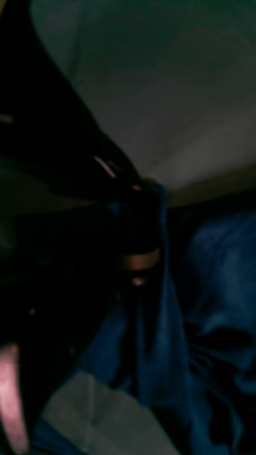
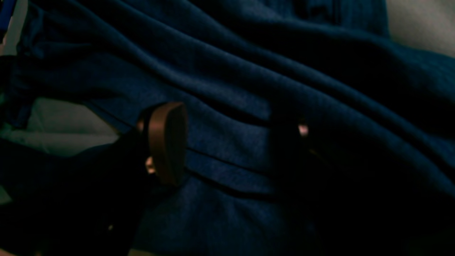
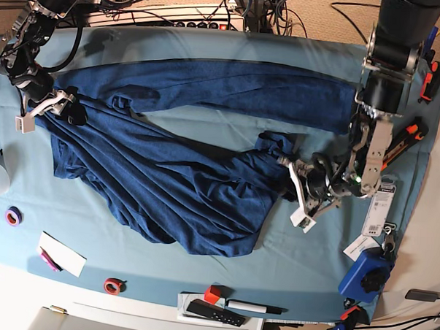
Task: Layout the t-shirt on the table in an organized manner, then fold the t-shirt properly
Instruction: 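Release and move the left gripper to the bunched fabric in the shirt's middle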
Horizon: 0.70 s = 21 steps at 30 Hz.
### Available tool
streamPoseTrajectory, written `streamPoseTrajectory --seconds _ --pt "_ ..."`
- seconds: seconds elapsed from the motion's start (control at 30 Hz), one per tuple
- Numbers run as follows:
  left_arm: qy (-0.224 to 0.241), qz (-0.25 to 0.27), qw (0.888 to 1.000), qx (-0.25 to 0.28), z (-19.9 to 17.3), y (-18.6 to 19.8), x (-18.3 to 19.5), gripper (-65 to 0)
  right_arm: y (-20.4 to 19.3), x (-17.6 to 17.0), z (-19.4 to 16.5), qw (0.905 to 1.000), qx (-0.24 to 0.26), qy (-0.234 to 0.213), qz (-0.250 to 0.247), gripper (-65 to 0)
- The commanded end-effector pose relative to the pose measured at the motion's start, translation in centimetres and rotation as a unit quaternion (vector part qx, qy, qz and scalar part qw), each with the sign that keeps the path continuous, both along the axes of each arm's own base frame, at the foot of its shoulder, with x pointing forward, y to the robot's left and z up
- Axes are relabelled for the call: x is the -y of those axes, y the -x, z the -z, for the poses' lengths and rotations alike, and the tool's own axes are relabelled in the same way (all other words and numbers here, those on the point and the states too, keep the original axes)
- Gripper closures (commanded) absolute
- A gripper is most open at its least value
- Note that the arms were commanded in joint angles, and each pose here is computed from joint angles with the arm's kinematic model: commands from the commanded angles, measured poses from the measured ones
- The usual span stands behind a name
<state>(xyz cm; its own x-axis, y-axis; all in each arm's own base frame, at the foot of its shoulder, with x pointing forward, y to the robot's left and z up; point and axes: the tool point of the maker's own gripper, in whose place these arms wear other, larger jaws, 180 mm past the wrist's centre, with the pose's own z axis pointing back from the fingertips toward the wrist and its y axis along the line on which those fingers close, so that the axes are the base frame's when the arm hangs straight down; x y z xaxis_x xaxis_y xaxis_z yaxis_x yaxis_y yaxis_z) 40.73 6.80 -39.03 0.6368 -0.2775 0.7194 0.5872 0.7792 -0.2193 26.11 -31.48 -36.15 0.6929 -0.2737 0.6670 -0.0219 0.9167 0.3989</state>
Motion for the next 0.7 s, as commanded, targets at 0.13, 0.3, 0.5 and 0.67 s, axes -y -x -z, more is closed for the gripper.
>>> streamPoseTrajectory --seconds 0.13,0.3,0.5,0.67 --pt "0.020 0.000 1.000 0.002 -1.1 -1.2 0.2 -26.4 -0.9 0.8 -1.6 0.9996 0.028 0.008 0.002 -37.1" --pt "0.034 0.026 0.999 0.005 -1.5 -0.8 1.3 0.0 -0.9 0.8 -1.7 0.9995 0.029 0.008 0.003 -37.1" --pt "0.117 0.091 0.988 0.033 -6.4 -0.9 4.2 0.0 -0.9 0.8 -1.6 0.9996 0.029 0.008 0.003 -37.1" --pt "0.202 0.139 0.969 0.032 -13.0 -1.0 6.6 0.0 -0.8 0.9 -1.6 0.9996 0.026 0.011 0.003 -37.1"
